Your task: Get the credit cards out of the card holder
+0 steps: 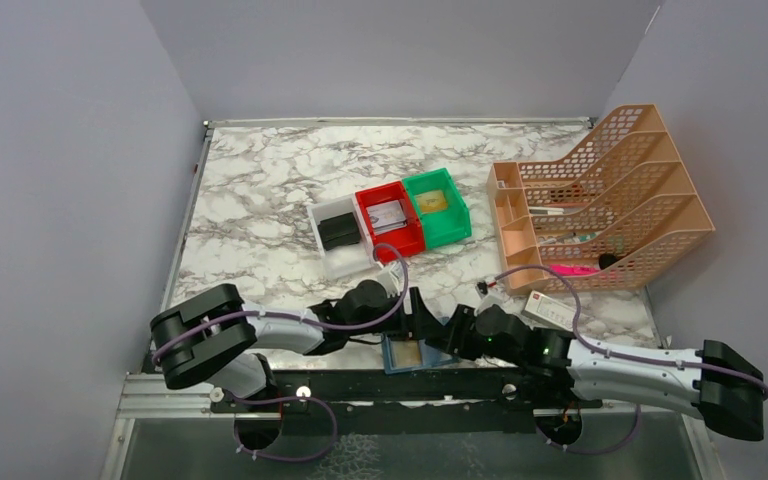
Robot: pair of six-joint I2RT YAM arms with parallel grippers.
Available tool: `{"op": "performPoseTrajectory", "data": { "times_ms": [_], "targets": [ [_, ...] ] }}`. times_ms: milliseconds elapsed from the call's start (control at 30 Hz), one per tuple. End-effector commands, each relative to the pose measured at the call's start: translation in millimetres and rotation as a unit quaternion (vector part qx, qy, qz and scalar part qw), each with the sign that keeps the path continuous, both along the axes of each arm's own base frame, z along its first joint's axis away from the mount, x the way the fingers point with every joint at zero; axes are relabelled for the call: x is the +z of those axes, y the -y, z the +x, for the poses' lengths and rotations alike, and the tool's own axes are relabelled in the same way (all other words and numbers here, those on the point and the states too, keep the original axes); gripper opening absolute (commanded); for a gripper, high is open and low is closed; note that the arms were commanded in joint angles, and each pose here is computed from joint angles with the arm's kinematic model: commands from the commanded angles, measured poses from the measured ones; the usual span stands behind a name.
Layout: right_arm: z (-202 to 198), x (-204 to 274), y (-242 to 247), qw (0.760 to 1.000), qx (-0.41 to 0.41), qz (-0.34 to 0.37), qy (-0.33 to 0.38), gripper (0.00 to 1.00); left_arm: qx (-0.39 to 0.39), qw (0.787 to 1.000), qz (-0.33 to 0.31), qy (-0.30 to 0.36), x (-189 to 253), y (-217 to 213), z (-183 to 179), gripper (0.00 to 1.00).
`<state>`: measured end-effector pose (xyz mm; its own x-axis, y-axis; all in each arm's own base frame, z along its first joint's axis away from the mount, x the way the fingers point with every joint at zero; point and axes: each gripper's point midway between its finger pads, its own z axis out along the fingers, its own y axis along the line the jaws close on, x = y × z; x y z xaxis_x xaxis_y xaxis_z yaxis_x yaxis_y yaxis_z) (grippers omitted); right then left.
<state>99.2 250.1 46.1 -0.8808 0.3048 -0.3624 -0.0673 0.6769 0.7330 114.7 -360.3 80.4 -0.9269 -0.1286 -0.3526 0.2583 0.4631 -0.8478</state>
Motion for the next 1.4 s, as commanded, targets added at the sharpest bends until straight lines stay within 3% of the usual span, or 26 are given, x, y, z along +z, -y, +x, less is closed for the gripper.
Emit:
{"op": "performPoseTrajectory", "data": {
  "times_ms": [0,233,533,833,1067,1367],
  "targets": [
    [1.1,9.4,16.5,1.0,-0.015,-0.023,0.009,0.51,-0.015,1.0,-0.022,0.01,12.7,17.2,0.6,0.74],
    [-2.0,15.0,44.5,0.998,-0.056,-0.027,-0.004,0.49,-0.033,0.999,-0.004,-0.006,-3.5,27.9,-6.5,0.74],
    [-5.4,17.7,53.7,0.997,-0.079,0.009,-0.017,0.36,-0.041,0.998,0.032,-0.038,-35.9,34.0,-15.5,0.74],
    [-9.5,44.7,25.4,0.998,0.003,0.043,0.035,0.23,-0.022,0.999,0.032,-0.003,-17.4,29.5,-5.9,0.76],
    [-9.4,55.5,-7.9,0.996,0.05,0.059,0.044,0.23,0.002,0.997,0.071,0.026,-9.6,17.0,5.1,0.78],
    [-5.2,16.5,-15.0,0.998,0.051,-0.031,0.002,0.28,0.048,0.982,0.169,0.072,0.4,-18.5,24.3,0.8]
  ]
}}
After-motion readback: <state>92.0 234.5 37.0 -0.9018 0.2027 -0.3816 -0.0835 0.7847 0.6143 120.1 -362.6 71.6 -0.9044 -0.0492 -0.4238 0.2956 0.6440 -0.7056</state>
